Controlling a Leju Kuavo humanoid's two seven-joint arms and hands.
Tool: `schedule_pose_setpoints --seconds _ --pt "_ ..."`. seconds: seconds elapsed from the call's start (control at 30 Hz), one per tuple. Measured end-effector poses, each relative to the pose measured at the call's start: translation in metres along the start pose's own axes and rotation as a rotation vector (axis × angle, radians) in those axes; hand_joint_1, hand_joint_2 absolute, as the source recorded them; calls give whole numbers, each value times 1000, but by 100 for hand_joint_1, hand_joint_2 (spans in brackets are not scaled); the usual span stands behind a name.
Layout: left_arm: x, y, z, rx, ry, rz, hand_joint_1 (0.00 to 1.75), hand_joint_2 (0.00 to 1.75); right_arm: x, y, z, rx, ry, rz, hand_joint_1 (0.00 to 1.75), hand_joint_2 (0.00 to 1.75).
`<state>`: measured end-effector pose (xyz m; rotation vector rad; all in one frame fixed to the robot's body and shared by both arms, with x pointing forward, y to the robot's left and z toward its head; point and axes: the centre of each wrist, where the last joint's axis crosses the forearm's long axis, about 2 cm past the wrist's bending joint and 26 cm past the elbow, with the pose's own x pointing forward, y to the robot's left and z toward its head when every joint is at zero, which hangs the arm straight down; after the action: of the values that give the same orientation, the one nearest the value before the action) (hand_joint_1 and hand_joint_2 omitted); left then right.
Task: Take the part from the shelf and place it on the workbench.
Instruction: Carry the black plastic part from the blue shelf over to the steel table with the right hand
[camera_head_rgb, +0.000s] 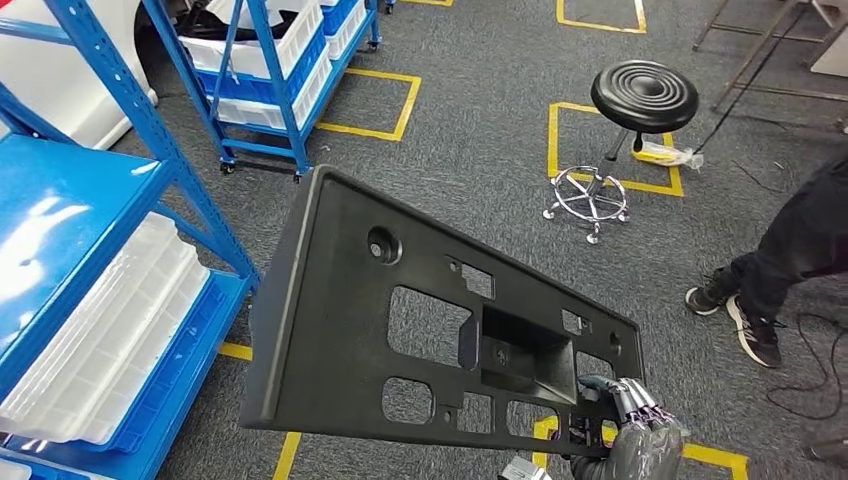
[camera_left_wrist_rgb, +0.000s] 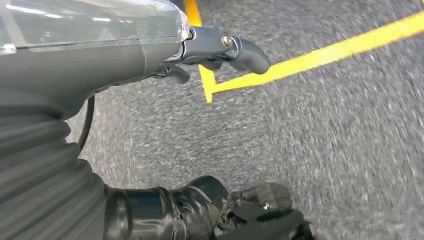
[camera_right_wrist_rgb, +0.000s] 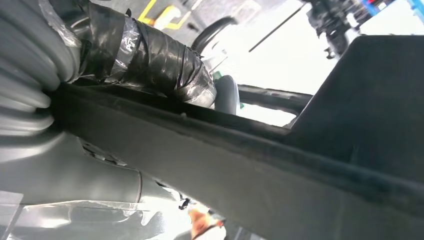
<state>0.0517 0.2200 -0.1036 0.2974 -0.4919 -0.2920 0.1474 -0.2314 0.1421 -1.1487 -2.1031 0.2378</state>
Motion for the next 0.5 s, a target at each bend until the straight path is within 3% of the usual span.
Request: schedule_pose_setpoints --seconds 0.5 --pt "2 0 -1 0 -4 3 0 175 -1 -1 1 0 5 3 166 175"
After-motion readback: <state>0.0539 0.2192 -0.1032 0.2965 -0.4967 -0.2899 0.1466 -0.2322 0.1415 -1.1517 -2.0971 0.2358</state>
